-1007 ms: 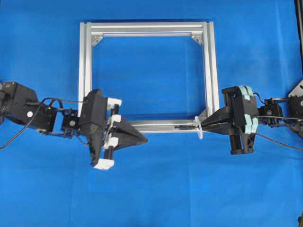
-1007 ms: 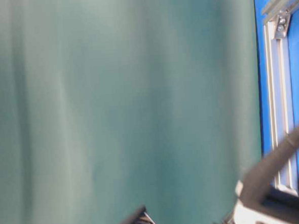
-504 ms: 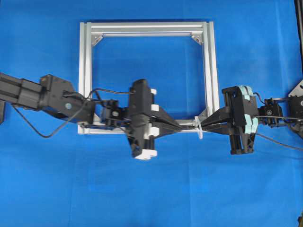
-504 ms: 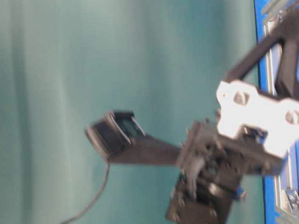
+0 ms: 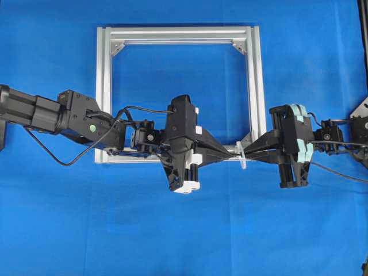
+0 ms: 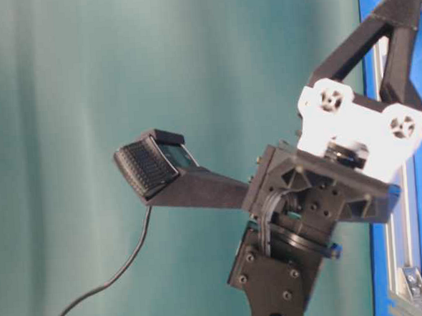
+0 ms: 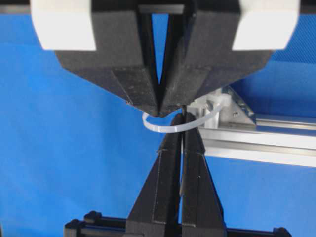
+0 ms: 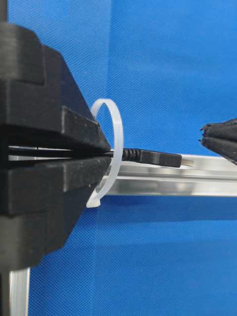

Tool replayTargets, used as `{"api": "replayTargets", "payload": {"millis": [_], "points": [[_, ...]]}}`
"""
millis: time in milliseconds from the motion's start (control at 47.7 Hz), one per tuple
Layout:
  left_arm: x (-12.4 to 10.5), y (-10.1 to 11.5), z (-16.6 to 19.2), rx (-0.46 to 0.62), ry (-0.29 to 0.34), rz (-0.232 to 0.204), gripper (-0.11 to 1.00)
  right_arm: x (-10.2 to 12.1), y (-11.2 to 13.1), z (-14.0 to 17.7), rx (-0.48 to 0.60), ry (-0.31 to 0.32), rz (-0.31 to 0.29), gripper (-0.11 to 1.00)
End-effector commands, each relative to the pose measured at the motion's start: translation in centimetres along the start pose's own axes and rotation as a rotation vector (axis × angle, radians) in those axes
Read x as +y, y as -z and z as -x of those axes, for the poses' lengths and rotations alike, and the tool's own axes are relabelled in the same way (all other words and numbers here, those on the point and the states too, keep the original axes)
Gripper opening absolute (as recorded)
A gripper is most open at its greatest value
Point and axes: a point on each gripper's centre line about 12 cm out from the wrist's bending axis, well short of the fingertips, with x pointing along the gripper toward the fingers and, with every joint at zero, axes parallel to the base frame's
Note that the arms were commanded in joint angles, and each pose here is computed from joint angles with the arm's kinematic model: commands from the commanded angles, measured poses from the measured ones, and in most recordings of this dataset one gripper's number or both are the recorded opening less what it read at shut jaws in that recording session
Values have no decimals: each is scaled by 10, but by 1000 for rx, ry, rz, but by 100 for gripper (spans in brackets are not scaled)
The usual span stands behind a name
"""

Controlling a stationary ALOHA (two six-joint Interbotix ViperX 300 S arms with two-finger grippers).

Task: Insert the wire through the string loop located on the right side.
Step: 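Move the left gripper toward the plug emerging from the loop, then open the left gripper around the USB plug beyond the loop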

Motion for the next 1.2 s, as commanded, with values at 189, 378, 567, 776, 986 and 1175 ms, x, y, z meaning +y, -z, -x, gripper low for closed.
{"api": "replayTargets", "payload": {"millis": [189,378,567,776,986,1175], "points": [[-2,-14,1,-33,6,5,17,2,-9,-1,-32,-5,-3,-4],[-3,-16,0,-38,7,5,74,2,-9,-1,-32,-5,-3,-4],[-3,-16,0,-38,7,7,84,1,-8,-1,-30,-4,-4,-4],[-2,1,-9,-8,5,5,84,1,-9,-1,-32,-4,-4,-4],[2,20,-23,28,-2,4,84,1,-8,-1,-30,-4,-4,-4],[2,20,-23,28,-3,5,84,2,-9,-1,-30,-4,-4,-4]]}}
